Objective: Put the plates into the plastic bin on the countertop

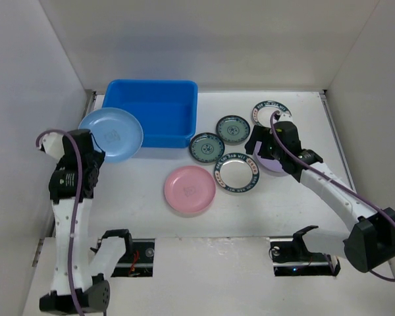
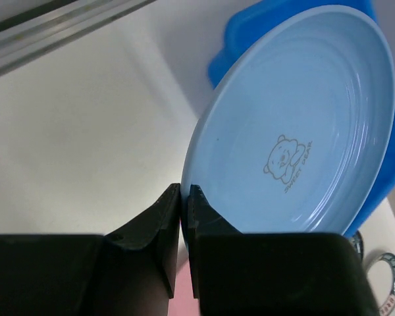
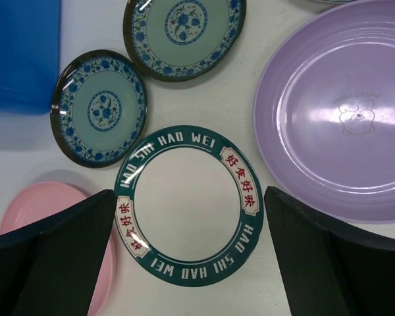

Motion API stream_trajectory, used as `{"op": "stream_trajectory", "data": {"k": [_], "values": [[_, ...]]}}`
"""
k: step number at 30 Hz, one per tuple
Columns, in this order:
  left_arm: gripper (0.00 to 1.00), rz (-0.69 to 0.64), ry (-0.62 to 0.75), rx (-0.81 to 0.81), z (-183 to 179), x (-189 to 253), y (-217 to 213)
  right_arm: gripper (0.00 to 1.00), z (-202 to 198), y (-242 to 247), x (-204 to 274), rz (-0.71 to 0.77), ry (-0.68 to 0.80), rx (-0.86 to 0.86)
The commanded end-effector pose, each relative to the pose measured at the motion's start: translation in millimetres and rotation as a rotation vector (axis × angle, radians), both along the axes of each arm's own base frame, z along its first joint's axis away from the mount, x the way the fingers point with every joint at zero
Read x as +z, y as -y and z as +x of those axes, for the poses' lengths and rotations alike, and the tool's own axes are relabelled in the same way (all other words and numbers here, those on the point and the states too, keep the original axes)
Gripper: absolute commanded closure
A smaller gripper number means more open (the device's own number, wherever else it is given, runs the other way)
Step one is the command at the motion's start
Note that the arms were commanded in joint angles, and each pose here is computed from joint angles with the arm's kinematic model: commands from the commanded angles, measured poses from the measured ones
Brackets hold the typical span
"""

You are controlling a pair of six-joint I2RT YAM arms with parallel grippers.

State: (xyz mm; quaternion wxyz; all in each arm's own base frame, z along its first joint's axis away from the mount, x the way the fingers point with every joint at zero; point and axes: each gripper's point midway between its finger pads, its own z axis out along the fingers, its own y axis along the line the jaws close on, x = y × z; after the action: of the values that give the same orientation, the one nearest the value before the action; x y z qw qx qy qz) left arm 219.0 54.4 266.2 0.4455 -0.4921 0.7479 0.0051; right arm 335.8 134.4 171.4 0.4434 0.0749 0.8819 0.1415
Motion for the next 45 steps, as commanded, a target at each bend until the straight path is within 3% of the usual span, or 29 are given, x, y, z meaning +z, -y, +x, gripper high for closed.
{"op": "stream_trajectory", "data": {"k": [1, 10, 17, 27, 35, 41, 43, 45], "values": [[1.0, 0.031, 0.105, -0.063, 74.6, 24.0, 4.3, 0.0, 9.5, -14.4, 25.4, 0.061, 0.072, 0.026], [0.99, 0.036, 0.171, -0.265, 241.2, 19.4, 33.2, 0.0, -13.7, -30.1, 20.3, 0.082, 0.043, 0.093], [0.99, 0.017, 0.135, -0.322, 312.5, -25.7, 39.8, 0.0, -41.4, -68.9, 8.0, 0.046, -0.009, 0.263], [0.98, -0.001, -0.014, -0.357, 339.9, -115.5, 41.2, 0.0, -86.8, -124.8, -32.0, -0.008, -0.172, 0.482], [0.89, 0.028, -0.071, -0.39, 340.5, -143.4, 41.6, 0.05, -102.6, -143.8, -56.7, -0.012, -0.256, 0.536], [0.62, 0.059, -0.055, -0.394, 337.1, -133.4, 39.3, 0.15, -109.7, -150.3, -80.4, -0.023, -0.304, 0.548], [0.44, 0.071, -0.039, -0.394, 335.1, -125.0, 38.9, 0.18, -112.5, -154.3, -86.4, -0.01, -0.315, 0.555], [0.37, 0.083, -0.021, -0.393, 333.2, -112.8, 38.5, 0.2, -114.6, -157.9, -90.5, 0.005, -0.324, 0.56]]}}
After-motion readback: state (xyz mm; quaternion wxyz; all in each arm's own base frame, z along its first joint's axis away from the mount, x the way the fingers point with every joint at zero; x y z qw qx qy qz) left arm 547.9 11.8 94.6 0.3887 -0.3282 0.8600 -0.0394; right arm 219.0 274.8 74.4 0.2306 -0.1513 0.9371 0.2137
